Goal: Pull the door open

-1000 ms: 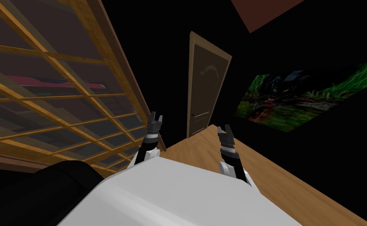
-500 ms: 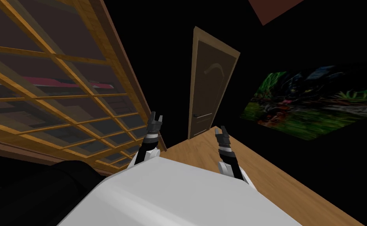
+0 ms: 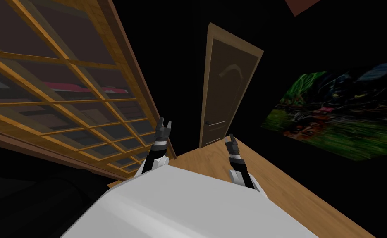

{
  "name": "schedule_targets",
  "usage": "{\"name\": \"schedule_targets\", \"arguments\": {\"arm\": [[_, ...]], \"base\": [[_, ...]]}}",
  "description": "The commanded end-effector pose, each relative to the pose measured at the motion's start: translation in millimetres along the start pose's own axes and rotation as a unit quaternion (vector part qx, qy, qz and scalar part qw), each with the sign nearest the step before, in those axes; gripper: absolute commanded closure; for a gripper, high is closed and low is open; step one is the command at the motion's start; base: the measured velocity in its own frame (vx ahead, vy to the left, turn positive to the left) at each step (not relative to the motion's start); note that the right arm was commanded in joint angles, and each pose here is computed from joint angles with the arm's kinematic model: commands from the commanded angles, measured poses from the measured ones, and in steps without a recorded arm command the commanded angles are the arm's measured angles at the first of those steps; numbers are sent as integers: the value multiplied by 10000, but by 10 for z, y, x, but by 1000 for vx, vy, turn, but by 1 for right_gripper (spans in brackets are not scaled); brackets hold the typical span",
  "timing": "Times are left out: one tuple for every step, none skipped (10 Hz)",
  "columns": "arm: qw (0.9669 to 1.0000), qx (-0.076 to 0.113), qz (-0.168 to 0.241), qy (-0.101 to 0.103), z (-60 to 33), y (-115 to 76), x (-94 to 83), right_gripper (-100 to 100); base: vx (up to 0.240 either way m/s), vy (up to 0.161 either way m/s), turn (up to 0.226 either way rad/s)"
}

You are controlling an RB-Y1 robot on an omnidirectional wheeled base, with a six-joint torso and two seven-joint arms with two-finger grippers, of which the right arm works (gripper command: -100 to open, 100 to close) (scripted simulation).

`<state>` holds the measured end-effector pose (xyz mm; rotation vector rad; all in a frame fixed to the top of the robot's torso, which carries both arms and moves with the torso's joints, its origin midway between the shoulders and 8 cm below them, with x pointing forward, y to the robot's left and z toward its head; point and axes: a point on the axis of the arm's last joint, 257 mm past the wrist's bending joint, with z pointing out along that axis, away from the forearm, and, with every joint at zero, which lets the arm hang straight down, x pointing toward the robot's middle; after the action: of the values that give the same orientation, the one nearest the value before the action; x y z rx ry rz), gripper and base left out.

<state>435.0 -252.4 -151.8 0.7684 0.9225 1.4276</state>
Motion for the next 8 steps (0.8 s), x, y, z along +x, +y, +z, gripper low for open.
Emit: {"name": "schedule_targets", "arguments": {"arm": [[9998,159,41,71,-29,-162,9,-100],[9996,236,60,116,-34,-247,13,-100],[9996,258,59,113,-43,-265,10,-100],[9992,358,75,153,-59,-367,8,-100],[9988,448,89,193,-72,-460,5,-100],[9983,526,101,232,-80,-541,1,-100],[9977,612,110,268,-93,-628,-6,-100],[9969,715,116,299,-116,-725,-19,-100]], "base": [[86,-65,151],[90,-61,157],[60,-42,61],[46,-31,112],[72,-43,144],[84,-58,166],[72,-66,152],[78,-62,194]]}}
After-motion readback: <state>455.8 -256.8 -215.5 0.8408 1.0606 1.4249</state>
